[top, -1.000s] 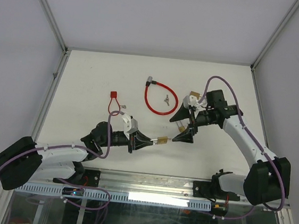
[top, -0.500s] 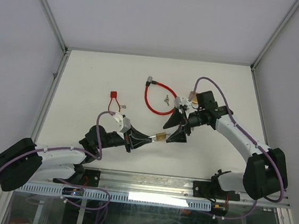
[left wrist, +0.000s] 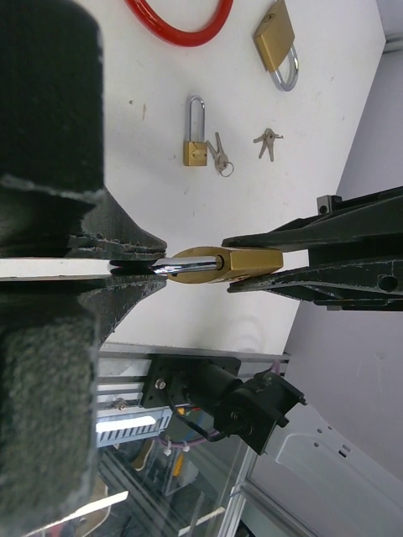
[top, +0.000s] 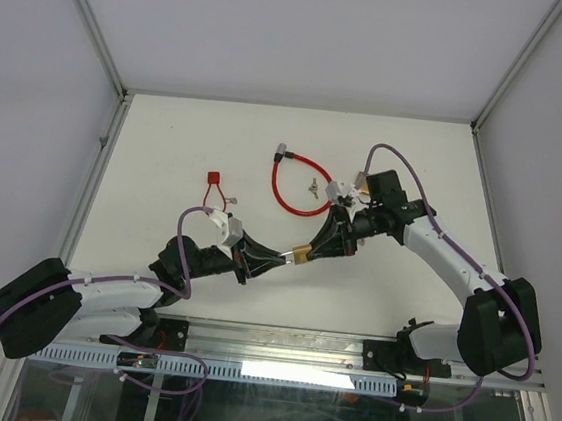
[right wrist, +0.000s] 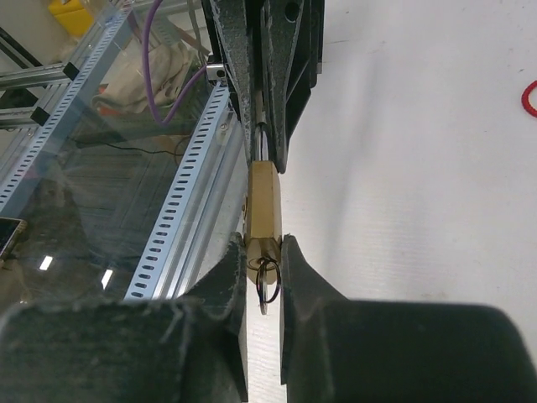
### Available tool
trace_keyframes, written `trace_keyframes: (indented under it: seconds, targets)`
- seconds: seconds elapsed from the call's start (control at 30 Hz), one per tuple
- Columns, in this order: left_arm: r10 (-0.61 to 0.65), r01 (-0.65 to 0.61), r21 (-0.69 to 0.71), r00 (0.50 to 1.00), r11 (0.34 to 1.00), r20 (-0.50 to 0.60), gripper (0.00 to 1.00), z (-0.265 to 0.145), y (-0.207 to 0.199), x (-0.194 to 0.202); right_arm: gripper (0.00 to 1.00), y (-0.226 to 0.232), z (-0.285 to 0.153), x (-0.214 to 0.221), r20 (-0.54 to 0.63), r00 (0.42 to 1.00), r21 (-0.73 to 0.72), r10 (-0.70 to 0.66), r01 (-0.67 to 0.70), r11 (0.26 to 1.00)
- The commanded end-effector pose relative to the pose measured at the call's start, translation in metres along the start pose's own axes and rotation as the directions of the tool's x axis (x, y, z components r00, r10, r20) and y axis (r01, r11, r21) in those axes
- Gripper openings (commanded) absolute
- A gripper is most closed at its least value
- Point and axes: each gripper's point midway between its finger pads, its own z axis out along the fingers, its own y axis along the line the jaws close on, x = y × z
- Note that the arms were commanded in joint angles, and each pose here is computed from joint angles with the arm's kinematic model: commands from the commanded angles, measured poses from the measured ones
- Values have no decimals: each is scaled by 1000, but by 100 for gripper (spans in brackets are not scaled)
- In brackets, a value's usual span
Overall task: Lock with the key
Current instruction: Lock the lock.
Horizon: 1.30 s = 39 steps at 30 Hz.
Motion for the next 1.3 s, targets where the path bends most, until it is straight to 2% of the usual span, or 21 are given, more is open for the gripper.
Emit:
trace_keyframes:
  seconds: [0.0, 0.07, 0.17, 0.3, 0.6, 0.9, 1.1, 1.27]
  targets:
    - [35, -38, 17, 987, 999, 154, 0, 5, -5, -41, 6, 14, 2, -17, 54, 998, -70, -44, 48, 996]
    - [30, -33, 15, 987, 999, 156, 0, 5, -5, -41, 10, 16, 2, -17, 60, 997, -83, -48, 53, 995]
    - [27, -29, 10, 987, 1000, 160, 0, 6, -4, -42, 0, 22, 1, -17, 73, 993, -95, -95, 102, 990]
    - [20, -22, 13, 986, 1000, 164, 0, 7, -4, -43, 0, 25, 1, -15, 83, 989, -96, -123, 131, 987]
    - [5, -12, 38, 984, 999, 177, 0, 15, -4, -43, 0, 3, 7, -15, 48, 993, -37, 104, -103, 994]
    - [11, -19, 36, 977, 999, 213, 0, 23, 0, -51, 0, 6, 20, -7, 15, 995, -64, 103, -101, 993]
    - [-41, 17, 101, 971, 995, 237, 0, 25, -10, -54, 0, -4, 21, 1, 0, 999, -25, 38, -38, 999]
    - [-78, 42, 172, 976, 984, 205, 0, 27, -23, -54, 0, -8, 15, -1, 12, 1000, 9, -7, 7, 1000]
